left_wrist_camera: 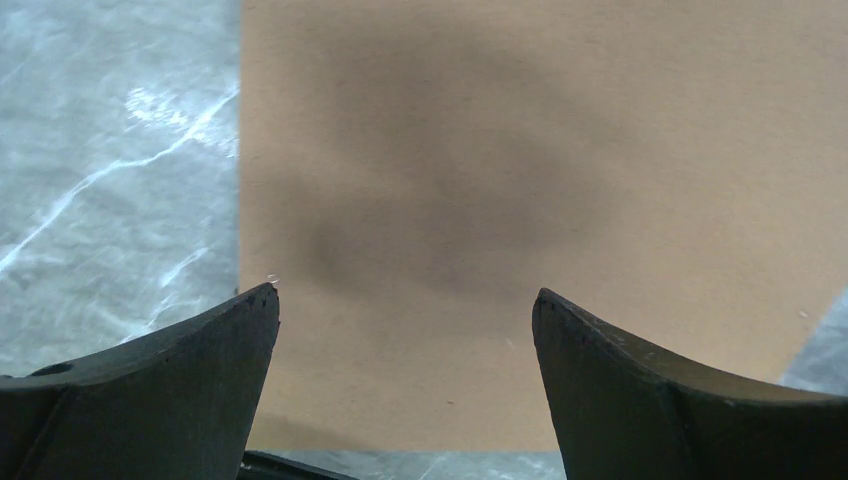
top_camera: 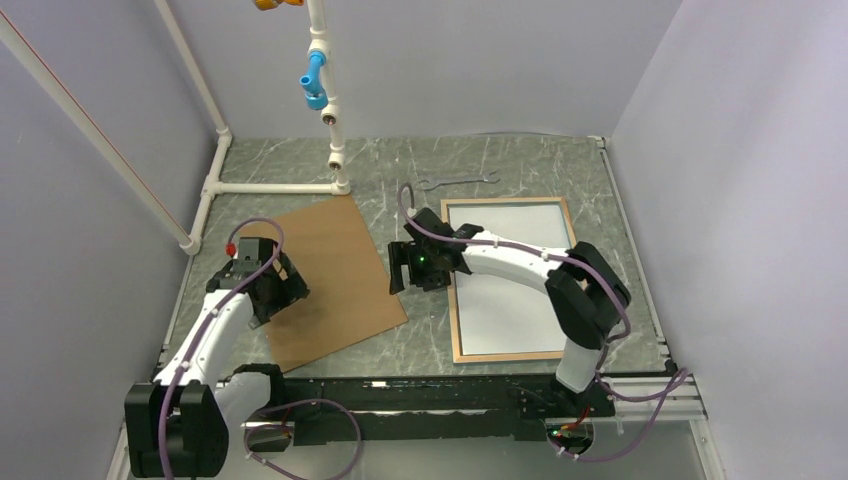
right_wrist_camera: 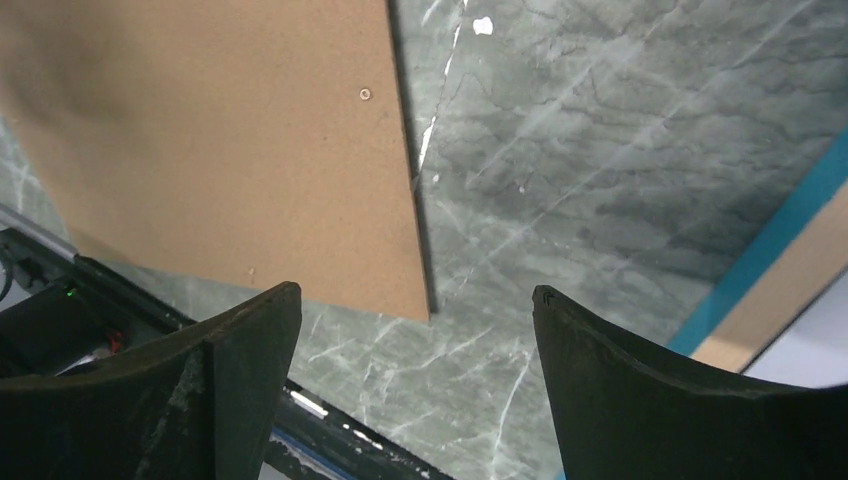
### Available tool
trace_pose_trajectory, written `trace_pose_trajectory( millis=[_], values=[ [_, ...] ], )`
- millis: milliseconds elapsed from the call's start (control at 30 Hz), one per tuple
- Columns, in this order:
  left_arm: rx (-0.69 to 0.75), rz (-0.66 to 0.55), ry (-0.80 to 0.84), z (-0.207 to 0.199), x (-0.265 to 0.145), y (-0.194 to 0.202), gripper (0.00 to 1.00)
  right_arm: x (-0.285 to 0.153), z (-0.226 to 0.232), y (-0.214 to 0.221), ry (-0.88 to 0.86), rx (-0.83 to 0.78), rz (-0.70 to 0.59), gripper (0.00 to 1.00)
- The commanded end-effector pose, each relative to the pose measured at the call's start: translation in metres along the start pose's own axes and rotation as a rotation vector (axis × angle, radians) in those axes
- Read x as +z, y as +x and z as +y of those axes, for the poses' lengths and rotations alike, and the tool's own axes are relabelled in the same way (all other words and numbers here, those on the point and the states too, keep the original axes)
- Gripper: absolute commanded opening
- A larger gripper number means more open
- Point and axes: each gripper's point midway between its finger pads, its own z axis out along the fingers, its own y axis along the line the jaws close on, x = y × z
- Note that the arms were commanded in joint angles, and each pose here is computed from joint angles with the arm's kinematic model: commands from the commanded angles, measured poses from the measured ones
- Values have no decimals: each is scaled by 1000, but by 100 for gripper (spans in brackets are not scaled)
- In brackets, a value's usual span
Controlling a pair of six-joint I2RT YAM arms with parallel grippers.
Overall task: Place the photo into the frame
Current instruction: Adjust the photo in the photo frame, then move the photo frame item to the center of the board.
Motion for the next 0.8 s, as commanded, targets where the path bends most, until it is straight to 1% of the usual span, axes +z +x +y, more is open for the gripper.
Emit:
trace_pose_trajectory(
  millis=[0,67,167,233,367,533,767],
  values=[
    [-52,-40,-160,25,-3,-10,99,11,21,-14,-56,3,-12,88],
    [-78,-39,-227,38,-2,-13,99,18,24,-13,-64,-1,6,88],
    [-102,-5,-231,42,5,-12,99,29,25,-10,-69,-4,35,89],
    [-95,21,-193,38,12,-12,99,34,26,-8,-74,-5,51,89],
    [-67,109,-114,23,28,-3,99,40,30,-2,-98,-4,76,89],
    [-46,215,-3,5,46,17,99,45,39,7,-147,9,108,89],
    [-55,293,176,-21,54,37,98,48,57,18,-253,28,154,89]
  ],
)
